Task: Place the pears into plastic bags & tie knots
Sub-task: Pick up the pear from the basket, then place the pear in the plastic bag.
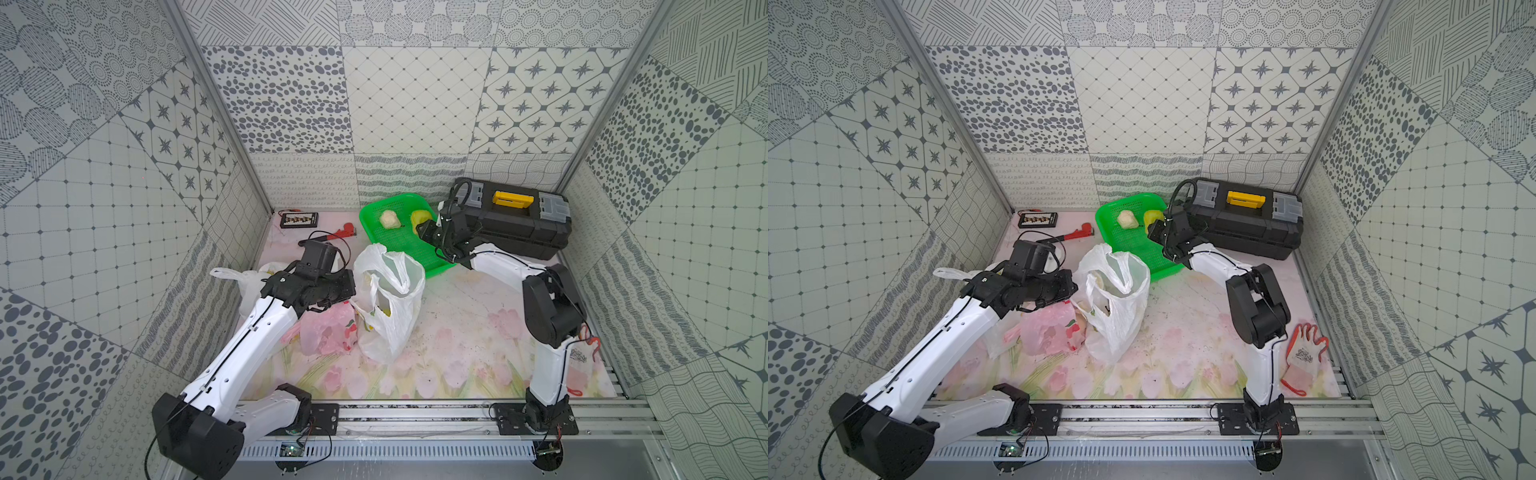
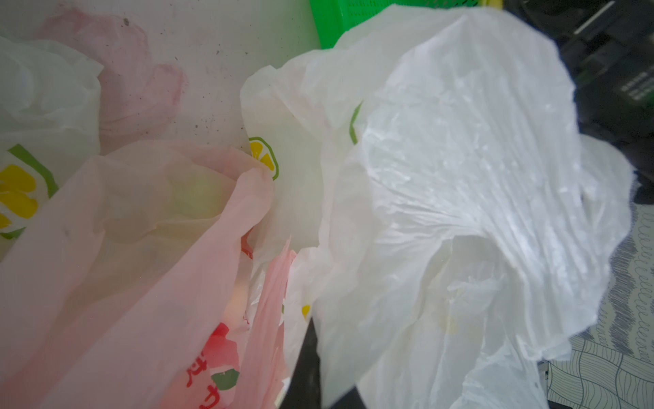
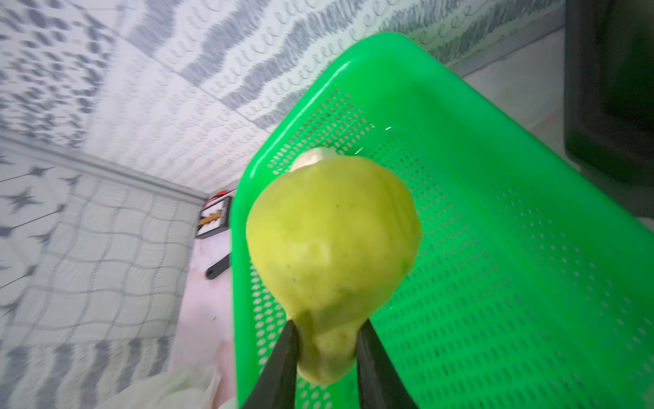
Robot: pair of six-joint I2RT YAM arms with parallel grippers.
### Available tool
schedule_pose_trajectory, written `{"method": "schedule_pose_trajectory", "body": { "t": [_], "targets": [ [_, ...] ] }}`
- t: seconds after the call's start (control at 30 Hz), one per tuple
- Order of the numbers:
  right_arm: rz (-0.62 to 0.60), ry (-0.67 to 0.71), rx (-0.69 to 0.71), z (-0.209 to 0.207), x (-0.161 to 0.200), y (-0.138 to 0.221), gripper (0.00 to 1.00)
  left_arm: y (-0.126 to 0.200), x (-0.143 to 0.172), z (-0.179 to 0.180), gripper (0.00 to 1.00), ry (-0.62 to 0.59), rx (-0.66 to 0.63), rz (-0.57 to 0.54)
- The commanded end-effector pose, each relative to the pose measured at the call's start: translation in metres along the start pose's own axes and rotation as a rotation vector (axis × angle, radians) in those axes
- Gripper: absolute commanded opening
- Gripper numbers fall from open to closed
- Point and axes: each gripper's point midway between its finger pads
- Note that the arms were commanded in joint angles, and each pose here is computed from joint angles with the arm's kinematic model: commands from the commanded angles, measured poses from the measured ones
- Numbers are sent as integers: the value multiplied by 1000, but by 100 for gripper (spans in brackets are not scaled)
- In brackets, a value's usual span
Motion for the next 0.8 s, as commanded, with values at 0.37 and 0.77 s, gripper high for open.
{"method": "schedule_pose_trajectory", "body": {
  "t": [0.37, 0.77],
  "targets": [
    [277, 402, -368, 109, 88, 184, 30, -13, -40, -47, 0, -161, 75, -9],
    [632, 376, -233, 59, 190, 153, 31, -11, -41, -61, 0, -184, 131, -20]
  ]
}}
Point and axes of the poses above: each gripper's point midway between its finger pads, its own y axis back along the fingers, its own z axis along the line the jaws close on, x = y × z, and after that the axes turned 13 degrees about -y, right-handed
